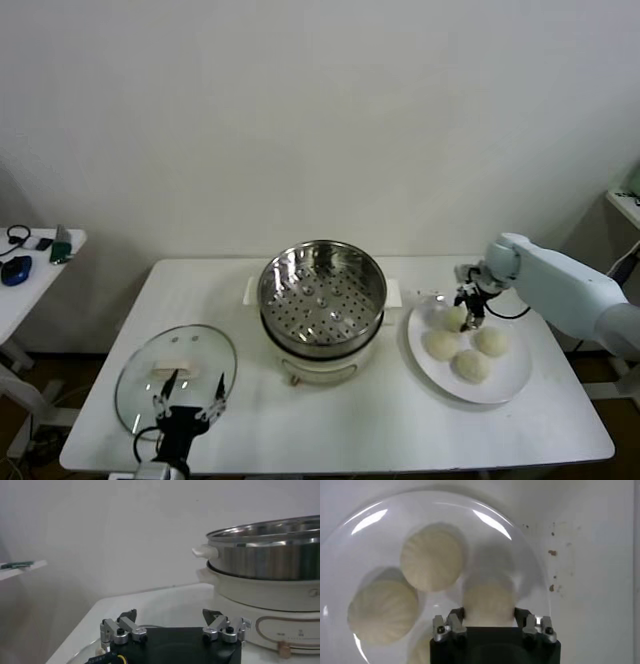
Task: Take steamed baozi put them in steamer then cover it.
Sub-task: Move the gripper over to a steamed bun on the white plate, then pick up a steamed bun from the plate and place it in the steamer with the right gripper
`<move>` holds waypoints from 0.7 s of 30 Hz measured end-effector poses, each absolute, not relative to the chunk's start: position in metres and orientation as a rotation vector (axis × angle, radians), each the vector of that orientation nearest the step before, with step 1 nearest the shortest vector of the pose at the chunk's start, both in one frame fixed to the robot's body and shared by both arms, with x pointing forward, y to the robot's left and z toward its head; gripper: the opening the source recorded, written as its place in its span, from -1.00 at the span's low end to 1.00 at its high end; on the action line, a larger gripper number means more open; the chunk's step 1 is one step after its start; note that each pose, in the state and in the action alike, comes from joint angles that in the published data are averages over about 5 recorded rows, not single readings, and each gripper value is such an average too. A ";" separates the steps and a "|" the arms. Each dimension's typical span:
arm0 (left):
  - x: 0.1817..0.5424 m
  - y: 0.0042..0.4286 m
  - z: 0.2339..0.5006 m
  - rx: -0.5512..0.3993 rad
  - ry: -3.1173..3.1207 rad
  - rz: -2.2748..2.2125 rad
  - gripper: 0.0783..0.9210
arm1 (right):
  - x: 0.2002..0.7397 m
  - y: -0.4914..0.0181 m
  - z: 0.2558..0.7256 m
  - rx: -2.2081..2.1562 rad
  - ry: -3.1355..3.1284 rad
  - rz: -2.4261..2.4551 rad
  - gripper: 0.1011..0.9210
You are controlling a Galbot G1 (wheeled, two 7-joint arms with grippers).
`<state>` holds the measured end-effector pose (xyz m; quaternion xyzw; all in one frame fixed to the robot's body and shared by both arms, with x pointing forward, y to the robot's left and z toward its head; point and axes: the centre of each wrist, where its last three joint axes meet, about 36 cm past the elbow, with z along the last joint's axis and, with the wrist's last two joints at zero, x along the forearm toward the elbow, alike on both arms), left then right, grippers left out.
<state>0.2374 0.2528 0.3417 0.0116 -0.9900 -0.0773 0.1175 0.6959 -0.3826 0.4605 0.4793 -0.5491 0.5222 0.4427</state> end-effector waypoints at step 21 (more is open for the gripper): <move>0.239 0.247 0.347 0.006 -2.908 -0.238 0.77 | 0.676 -0.184 0.722 1.715 -1.034 2.074 0.31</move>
